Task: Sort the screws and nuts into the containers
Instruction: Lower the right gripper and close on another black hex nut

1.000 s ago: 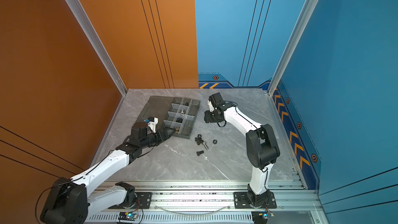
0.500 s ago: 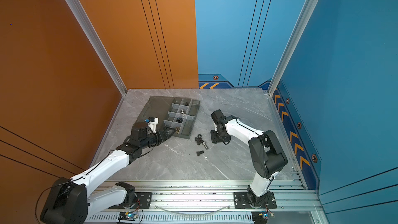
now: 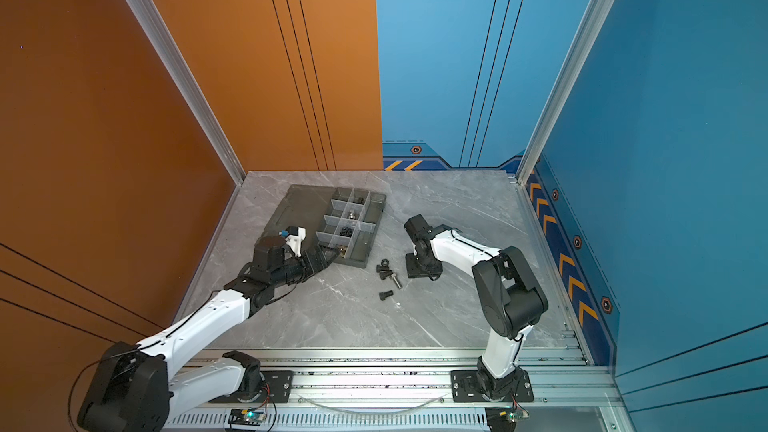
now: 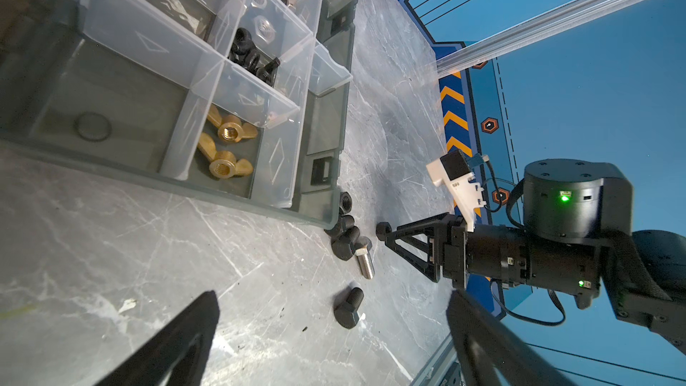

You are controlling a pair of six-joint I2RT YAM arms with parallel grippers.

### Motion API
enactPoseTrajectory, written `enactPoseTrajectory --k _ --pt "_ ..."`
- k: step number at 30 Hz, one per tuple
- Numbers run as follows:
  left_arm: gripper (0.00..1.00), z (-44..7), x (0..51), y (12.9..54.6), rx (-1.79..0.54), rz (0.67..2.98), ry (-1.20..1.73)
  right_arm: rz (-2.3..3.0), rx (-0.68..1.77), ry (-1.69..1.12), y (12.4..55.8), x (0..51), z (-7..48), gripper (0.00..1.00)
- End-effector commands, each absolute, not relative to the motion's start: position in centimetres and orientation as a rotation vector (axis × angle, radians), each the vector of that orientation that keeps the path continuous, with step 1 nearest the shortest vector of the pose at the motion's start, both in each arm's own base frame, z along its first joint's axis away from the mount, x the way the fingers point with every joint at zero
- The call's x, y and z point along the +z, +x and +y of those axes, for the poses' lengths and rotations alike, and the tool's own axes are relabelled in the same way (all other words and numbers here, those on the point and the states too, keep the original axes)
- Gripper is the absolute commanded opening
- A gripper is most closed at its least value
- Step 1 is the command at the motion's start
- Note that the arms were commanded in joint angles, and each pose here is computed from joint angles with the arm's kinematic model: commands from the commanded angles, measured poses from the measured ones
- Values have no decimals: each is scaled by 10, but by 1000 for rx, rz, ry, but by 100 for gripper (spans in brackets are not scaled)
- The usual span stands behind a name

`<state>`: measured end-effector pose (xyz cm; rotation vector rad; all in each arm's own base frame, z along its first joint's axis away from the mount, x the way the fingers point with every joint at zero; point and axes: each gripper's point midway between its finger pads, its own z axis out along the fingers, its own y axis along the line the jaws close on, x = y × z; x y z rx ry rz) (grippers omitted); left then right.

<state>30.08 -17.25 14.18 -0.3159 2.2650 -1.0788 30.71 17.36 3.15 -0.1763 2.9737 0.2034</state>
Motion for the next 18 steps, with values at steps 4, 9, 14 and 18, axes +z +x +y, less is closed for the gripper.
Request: enactPoseTrajectory --k 4,9,14,18 --pt "98 -173 140 300 -1066 2258 -302 2962 173 -150 313 23 177 48" --pt "98 -173 140 299 -1070 2257 -302 2977 155 -162 312 17 179 42" --pt "98 -172 140 299 -1070 2257 -301 2986 136 -171 312 11 179 40" --pt "98 -172 140 299 -1070 2258 -301 2986 106 -180 313 8 179 40"
